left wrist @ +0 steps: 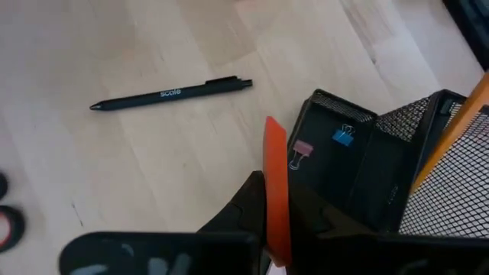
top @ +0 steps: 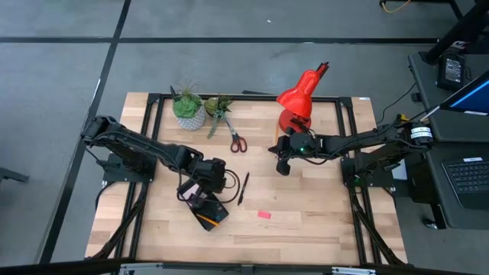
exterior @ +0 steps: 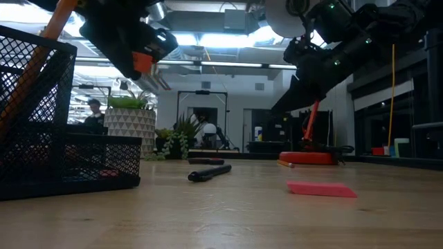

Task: Pick and place office supplies into organizer
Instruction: Put the orange eraser into the black desk organizer, then put the pink eraser into the black desk organizer

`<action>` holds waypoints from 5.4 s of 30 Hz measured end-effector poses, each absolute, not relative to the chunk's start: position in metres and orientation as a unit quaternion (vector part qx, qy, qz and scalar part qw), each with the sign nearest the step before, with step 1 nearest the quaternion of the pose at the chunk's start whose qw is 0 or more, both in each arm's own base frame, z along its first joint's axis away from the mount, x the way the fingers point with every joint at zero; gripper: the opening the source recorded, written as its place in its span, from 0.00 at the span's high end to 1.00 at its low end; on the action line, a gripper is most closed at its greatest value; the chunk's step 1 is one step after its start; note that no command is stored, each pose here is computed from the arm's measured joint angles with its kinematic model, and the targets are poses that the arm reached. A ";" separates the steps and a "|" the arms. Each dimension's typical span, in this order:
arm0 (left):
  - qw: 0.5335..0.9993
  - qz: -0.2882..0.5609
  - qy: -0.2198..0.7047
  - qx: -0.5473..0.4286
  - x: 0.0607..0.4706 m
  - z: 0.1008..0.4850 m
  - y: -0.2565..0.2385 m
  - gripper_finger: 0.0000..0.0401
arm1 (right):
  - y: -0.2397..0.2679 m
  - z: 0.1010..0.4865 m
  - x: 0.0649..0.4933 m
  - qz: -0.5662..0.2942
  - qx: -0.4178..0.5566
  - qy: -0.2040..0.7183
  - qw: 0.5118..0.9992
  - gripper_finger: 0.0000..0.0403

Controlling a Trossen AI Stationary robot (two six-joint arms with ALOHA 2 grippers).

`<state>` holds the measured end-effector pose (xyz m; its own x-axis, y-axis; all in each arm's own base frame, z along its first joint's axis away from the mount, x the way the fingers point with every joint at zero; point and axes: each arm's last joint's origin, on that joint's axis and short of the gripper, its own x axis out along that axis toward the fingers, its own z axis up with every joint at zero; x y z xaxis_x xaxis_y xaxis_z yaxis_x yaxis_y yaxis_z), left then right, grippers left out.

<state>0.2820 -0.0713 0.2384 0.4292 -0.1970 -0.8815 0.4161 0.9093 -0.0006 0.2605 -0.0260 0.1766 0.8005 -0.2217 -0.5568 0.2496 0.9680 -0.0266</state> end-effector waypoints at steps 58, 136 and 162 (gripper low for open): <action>0.752 -0.322 0.566 0.100 0.309 0.164 -0.080 0.97 | -0.013 0.182 0.265 -0.101 0.018 0.260 0.960 1.00; 0.922 -0.180 0.298 0.171 0.271 0.242 0.010 1.00 | 0.014 0.181 0.264 -0.052 0.005 0.268 0.962 1.00; 0.967 -0.137 0.174 0.129 0.245 0.224 0.008 1.00 | 0.157 0.201 0.244 0.021 0.059 0.337 0.939 1.00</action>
<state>0.2448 0.0077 0.2243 0.9020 -0.2198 -0.3716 0.3098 0.9290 0.2026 0.2439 0.1568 0.2014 0.7722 0.0789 -0.6305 0.0012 0.9921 0.1256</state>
